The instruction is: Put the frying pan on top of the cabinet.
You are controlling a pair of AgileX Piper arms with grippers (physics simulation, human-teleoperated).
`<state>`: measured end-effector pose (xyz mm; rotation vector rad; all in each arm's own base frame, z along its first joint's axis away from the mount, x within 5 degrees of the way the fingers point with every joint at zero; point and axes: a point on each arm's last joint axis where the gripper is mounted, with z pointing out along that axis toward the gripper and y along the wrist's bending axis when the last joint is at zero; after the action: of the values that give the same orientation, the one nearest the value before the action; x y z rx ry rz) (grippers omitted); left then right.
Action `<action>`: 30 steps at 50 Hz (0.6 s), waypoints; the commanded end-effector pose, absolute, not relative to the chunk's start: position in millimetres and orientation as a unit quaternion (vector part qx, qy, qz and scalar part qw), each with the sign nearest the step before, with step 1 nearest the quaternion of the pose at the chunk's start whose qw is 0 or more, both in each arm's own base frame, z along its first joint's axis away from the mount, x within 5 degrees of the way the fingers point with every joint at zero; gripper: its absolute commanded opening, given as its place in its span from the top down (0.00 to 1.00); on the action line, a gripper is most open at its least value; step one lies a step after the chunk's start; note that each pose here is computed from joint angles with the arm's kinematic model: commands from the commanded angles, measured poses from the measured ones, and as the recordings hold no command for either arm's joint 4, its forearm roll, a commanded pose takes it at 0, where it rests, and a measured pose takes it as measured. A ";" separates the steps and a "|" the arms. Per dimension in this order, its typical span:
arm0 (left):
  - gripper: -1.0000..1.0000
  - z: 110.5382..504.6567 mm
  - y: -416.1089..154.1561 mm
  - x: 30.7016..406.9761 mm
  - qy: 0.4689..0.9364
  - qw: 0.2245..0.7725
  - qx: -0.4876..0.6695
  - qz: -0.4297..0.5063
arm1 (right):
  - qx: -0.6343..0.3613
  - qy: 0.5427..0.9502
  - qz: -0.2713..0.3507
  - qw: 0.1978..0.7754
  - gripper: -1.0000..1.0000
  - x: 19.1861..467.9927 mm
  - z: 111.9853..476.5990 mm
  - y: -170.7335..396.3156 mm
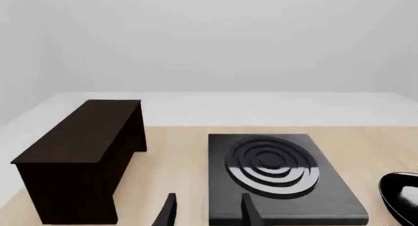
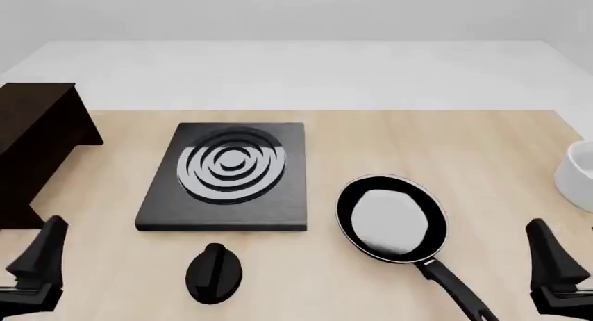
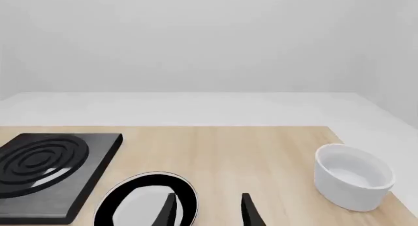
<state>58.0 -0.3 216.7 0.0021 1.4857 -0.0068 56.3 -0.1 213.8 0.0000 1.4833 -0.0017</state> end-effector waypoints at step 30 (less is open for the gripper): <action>0.00 278.4 -40.9 107.9 0.679 0.684 -0.007 -0.267 | 0.011 0.674 0.003 0.738 0.00 56.0 215.4 -0.7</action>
<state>76.3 -16.5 258.1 0.0139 1.4627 -0.3325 56.2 -0.4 214.8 0.0174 1.4831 0.0064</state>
